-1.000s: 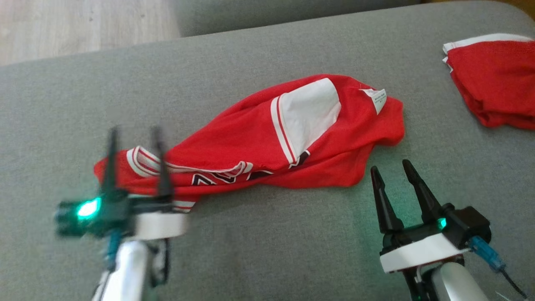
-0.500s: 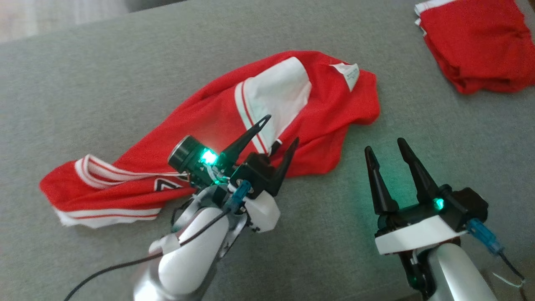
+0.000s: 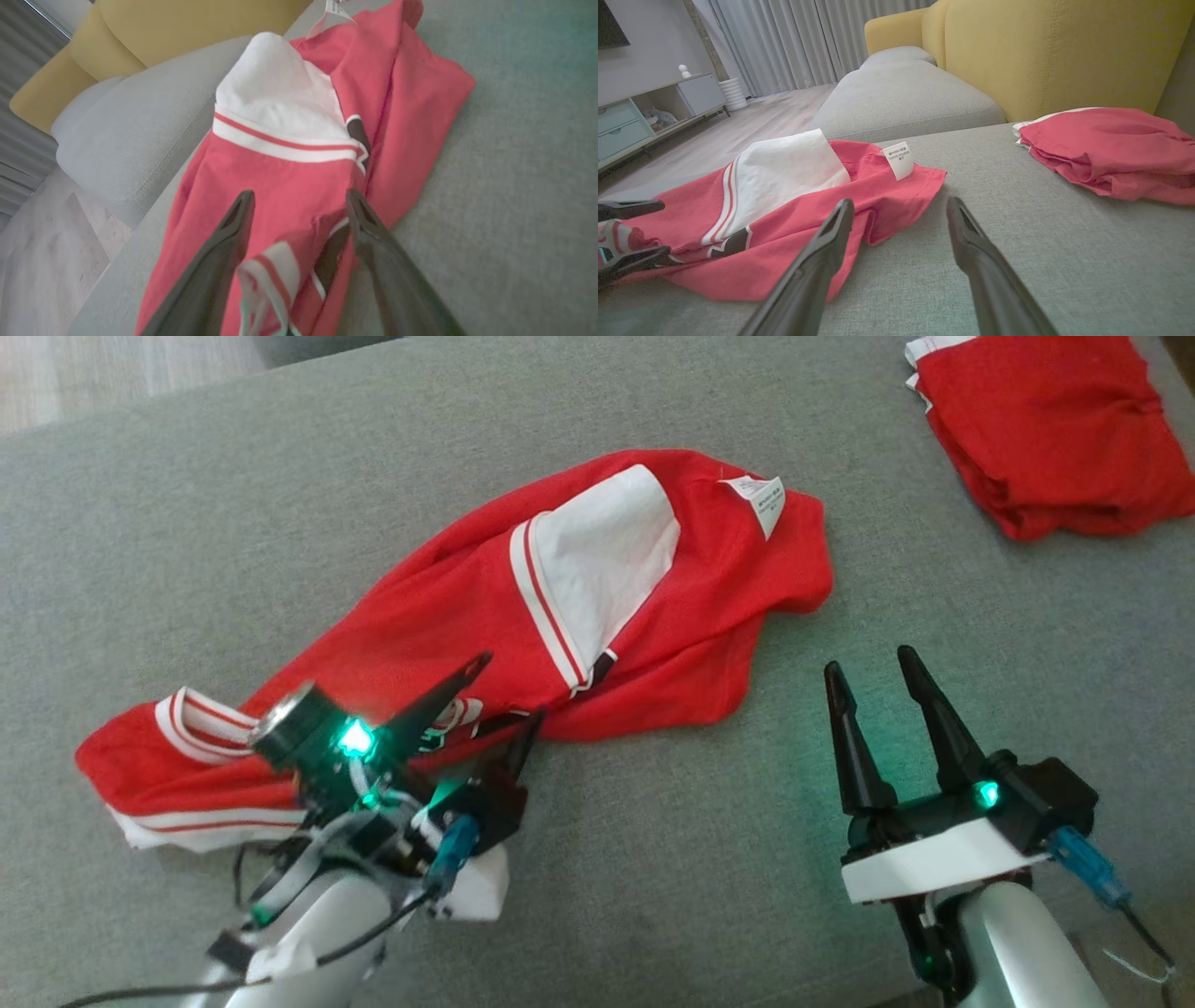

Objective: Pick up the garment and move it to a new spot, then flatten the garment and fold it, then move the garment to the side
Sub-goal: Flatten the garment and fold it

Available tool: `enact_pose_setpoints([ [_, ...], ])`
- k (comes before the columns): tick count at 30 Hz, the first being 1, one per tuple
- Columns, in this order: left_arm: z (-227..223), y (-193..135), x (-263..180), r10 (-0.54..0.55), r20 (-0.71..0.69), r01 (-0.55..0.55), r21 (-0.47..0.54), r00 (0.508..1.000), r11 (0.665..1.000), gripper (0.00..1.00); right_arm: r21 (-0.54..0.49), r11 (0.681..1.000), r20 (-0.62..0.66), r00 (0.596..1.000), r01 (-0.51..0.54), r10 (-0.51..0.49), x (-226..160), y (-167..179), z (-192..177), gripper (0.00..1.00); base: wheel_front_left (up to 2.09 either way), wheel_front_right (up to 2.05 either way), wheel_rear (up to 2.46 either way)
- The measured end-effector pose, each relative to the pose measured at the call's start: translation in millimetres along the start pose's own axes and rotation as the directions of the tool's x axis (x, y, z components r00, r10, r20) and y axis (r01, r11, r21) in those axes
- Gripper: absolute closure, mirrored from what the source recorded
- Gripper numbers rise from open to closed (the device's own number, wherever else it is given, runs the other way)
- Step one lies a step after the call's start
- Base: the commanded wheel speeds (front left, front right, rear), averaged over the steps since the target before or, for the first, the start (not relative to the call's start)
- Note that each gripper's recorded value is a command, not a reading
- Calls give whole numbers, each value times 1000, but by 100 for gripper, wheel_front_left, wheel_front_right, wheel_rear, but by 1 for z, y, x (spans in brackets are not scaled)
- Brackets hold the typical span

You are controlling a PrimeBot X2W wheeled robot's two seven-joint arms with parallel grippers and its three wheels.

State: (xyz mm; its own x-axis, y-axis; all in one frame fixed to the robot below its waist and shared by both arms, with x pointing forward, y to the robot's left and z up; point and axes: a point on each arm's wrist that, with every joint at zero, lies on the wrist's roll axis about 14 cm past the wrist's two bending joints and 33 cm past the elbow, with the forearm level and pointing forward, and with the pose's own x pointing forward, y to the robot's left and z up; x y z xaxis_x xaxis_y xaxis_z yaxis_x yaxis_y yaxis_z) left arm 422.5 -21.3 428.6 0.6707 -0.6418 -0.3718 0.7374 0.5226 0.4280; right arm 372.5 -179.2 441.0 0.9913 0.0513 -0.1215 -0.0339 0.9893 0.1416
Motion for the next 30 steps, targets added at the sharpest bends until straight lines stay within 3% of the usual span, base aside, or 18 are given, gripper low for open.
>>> enact_pose_setpoints([
  [6,-17,3,-17,-17,-76,17,4,997,1000,0,4,1000,2,1000,-6,6,1,3,0,0,0,0,0],
  [7,-17,4,-18,-15,-78,15,3,997,1000,6,4,1000,2,1000,-6,6,0,3,0,0,0,0,0],
  [8,-17,5,-18,-13,-79,14,3,997,1000,41,4,1000,3,1000,-6,6,0,3,1,0,0,0,0],
  [10,-20,6,-19,-14,-89,15,10,996,1000,69,4,1000,4,1000,-4,4,0,2,1,0,0,0,0],
  [11,-21,6,-19,-18,-97,20,14,995,1000,98,4,1000,4,1000,-4,4,0,2,1,0,0,0,0],
  [16,-8,10,-19,-15,-37,16,3,999,1000,100,3,1000,14,1000,-1,1,-2,1,4,0,0,0,0],
  [20,43,20,-11,-10,131,9,8,991,1000,100,4,1000,24,1000,-4,4,-5,3,8,0,0,0,0],
  [26,173,64,-12,20,447,-93,140,894,986,100,5,1000,54,998,-18,18,-9,8,17,0,0,0,0],
  [30,233,78,-19,12,555,-145,196,832,970,100,6,1000,63,998,-30,30,-14,13,20,0,0,0,0],
])
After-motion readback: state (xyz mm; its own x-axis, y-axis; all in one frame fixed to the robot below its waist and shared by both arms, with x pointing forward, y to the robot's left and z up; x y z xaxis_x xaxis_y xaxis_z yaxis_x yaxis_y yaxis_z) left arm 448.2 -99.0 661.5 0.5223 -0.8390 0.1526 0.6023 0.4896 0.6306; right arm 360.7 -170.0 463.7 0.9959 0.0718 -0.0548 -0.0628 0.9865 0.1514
